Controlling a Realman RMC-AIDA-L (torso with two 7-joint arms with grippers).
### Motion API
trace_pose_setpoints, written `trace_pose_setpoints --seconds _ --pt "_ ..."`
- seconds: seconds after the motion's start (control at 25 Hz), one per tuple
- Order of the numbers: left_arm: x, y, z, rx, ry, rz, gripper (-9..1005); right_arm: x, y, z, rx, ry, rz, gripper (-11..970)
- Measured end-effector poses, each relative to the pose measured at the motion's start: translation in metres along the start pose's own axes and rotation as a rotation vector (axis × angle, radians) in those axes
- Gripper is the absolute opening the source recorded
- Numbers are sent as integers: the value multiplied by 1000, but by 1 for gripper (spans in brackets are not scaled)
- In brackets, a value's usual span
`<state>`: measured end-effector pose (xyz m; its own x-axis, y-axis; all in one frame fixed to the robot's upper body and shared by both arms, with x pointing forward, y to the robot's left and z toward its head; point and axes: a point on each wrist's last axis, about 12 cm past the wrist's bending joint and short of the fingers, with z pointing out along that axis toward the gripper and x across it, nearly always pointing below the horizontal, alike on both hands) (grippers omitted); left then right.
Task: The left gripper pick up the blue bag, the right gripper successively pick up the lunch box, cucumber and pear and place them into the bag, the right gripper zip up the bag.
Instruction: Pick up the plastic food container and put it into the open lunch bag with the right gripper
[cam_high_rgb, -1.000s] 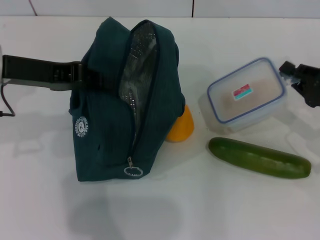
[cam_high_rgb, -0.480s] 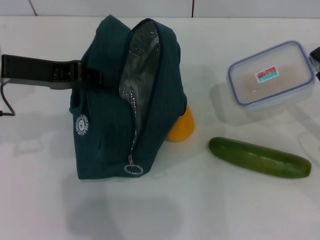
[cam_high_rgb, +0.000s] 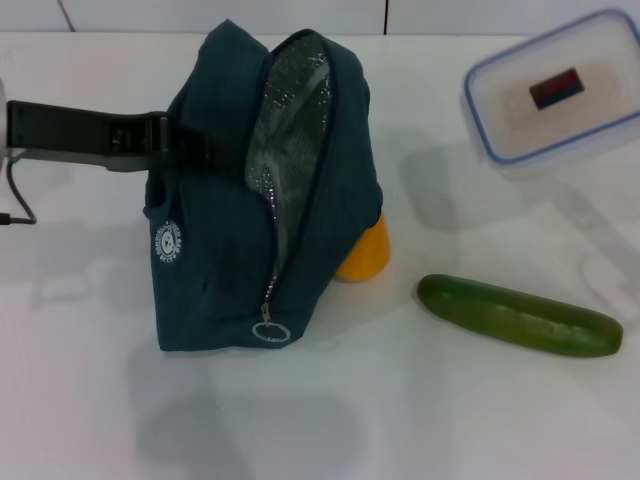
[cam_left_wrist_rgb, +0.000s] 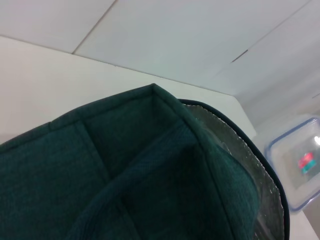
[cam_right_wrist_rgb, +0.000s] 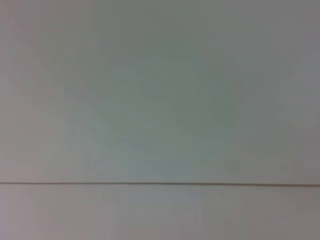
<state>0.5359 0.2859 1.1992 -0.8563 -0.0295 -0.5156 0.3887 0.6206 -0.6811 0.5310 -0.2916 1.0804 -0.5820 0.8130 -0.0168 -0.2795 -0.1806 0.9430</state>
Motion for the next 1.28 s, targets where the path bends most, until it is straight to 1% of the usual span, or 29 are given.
trace_pose_setpoints --seconds 0.24,0.4,0.68,0.84,1.12,1.28 --pt "-4 -3 5 14 11 8 39 2 6 19 -63 26 42 119" --pt "-5 -4 7 21 17 8 39 2 9 25 -82 35 59 122" --pt "-6 -4 12 34 33 7 40 3 15 44 -122 72 55 126" --pt "-7 -6 15 39 43 20 40 6 21 64 -150 116 50 128" --pt "-8 -6 21 49 61 39 39 24 30 112 -198 232 60 132" --pt "-6 -4 23 60 69 40 40 33 38 136 -226 283 23 134"
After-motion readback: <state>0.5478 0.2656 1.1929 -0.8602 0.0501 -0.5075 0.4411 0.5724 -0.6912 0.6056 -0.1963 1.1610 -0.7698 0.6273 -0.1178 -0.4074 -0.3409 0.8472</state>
